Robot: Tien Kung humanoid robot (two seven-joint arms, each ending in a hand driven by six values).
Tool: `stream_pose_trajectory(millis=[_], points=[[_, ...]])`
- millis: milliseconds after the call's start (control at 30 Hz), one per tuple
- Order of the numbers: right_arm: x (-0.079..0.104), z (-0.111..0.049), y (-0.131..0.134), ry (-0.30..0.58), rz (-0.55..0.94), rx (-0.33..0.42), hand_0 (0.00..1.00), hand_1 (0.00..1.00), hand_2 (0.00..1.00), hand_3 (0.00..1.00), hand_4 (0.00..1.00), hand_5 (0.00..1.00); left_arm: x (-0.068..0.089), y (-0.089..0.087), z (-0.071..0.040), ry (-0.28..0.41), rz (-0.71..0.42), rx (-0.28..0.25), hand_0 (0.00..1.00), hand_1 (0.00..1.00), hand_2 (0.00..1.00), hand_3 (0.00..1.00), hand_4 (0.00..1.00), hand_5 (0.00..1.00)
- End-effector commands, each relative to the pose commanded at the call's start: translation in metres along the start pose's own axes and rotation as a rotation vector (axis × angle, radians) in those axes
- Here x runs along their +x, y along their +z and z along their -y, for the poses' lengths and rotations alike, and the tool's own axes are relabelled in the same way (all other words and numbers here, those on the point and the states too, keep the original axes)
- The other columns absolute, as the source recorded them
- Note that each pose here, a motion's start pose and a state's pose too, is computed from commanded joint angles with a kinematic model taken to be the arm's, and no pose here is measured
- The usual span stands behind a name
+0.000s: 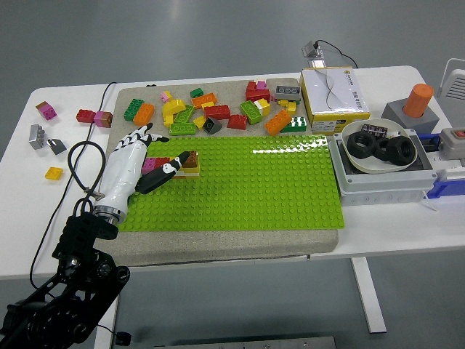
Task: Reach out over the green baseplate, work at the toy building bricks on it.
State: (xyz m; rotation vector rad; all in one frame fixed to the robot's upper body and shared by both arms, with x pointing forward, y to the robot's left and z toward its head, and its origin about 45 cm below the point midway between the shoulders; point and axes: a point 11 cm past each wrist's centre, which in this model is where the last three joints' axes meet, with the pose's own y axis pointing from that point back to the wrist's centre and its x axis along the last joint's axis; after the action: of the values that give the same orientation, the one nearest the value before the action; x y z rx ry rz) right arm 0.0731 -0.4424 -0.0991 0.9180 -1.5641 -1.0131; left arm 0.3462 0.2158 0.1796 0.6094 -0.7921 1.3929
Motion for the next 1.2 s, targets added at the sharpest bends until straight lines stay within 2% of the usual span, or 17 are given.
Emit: stream_pose_trajectory(millis=[100, 167, 200, 367, 400, 567, 600, 633, 767, 800, 967, 1000, 1167, 1200], points=[[-0.005, 0.000, 0.004, -0.014, -0.004, -0.008, 0.589, 0.580, 0.641, 0.666, 0.620, 0.787, -0.002, 0.000, -0.014, 0.014, -0.117, -0.021, 0.872, 0.792, 0.823, 0.755, 0.892, 0.998], [-0.010, 0.000, 0.006, -0.030, -0.010, -0.016, 0.589, 0.580, 0.641, 0.666, 0.620, 0.787, -0.003, 0.000, -0.020, 0.019, -0.201, -0.036, 0.872, 0.792, 0.823, 0.755, 0.892, 0.998], [-0.011, 0.000, 0.007, -0.037, -0.012, -0.021, 0.590, 0.580, 0.640, 0.660, 0.619, 0.791, -0.002, 0.000, -0.022, 0.030, -0.237, -0.041, 0.704, 0.594, 0.597, 0.655, 0.777, 0.670], [-0.021, 0.000, 0.013, -0.078, -0.025, -0.050, 0.590, 0.580, 0.640, 0.660, 0.619, 0.791, 0.017, -0.004, -0.024, 0.124, -0.393, -0.080, 0.704, 0.594, 0.597, 0.655, 0.777, 0.670], [-0.022, 0.000, 0.013, -0.083, -0.030, -0.053, 0.593, 0.580, 0.636, 0.659, 0.620, 0.790, 0.019, -0.005, -0.024, 0.133, -0.410, -0.087, 0.658, 0.407, 0.444, 0.602, 0.764, 0.558], [-0.026, -0.001, 0.013, -0.097, -0.052, -0.060, 0.593, 0.580, 0.636, 0.659, 0.620, 0.790, 0.022, -0.007, -0.028, 0.159, -0.499, -0.110, 0.658, 0.407, 0.444, 0.602, 0.764, 0.558], [-0.026, -0.001, 0.012, -0.096, -0.053, -0.060, 0.595, 0.578, 0.641, 0.658, 0.619, 0.797, 0.020, -0.008, -0.029, 0.159, -0.523, -0.104, 0.641, 0.327, 0.369, 0.587, 0.747, 0.494], [-0.026, -0.001, 0.012, -0.096, -0.054, -0.060, 0.595, 0.578, 0.641, 0.658, 0.619, 0.797, 0.019, -0.009, -0.030, 0.155, -0.535, -0.098, 0.641, 0.327, 0.369, 0.587, 0.747, 0.494], [-0.027, -0.001, 0.010, -0.095, -0.052, -0.056, 0.595, 0.578, 0.641, 0.658, 0.619, 0.797, 0.009, -0.009, -0.033, 0.123, -0.559, -0.090, 0.641, 0.327, 0.369, 0.587, 0.747, 0.494], [-0.027, -0.001, 0.010, -0.094, -0.051, -0.057, 0.590, 0.578, 0.638, 0.658, 0.619, 0.789, 0.006, -0.008, -0.033, 0.109, -0.562, -0.094, 0.631, 0.295, 0.323, 0.576, 0.731, 0.453], [-0.026, -0.001, 0.011, -0.090, -0.047, -0.065, 0.590, 0.578, 0.638, 0.658, 0.619, 0.789, -0.003, -0.001, -0.033, 0.061, -0.562, -0.114, 0.631, 0.295, 0.323, 0.576, 0.731, 0.453], [-0.027, -0.001, 0.012, -0.089, -0.046, -0.067, 0.591, 0.577, 0.628, 0.658, 0.619, 0.788, -0.005, 0.000, -0.034, 0.048, -0.560, -0.115, 0.618, 0.235, 0.260, 0.572, 0.725, 0.440], [-0.030, -0.001, 0.015, -0.089, -0.039, -0.070, 0.591, 0.577, 0.628, 0.658, 0.619, 0.788, -0.012, -0.001, -0.038, 0.018, -0.558, -0.116, 0.618, 0.235, 0.260, 0.572, 0.725, 0.440], [-0.030, -0.001, 0.015, -0.088, -0.038, -0.069, 0.591, 0.576, 0.637, 0.657, 0.619, 0.790, -0.013, -0.001, -0.039, 0.013, -0.557, -0.116, 0.608, 0.219, 0.232, 0.569, 0.719, 0.426]])
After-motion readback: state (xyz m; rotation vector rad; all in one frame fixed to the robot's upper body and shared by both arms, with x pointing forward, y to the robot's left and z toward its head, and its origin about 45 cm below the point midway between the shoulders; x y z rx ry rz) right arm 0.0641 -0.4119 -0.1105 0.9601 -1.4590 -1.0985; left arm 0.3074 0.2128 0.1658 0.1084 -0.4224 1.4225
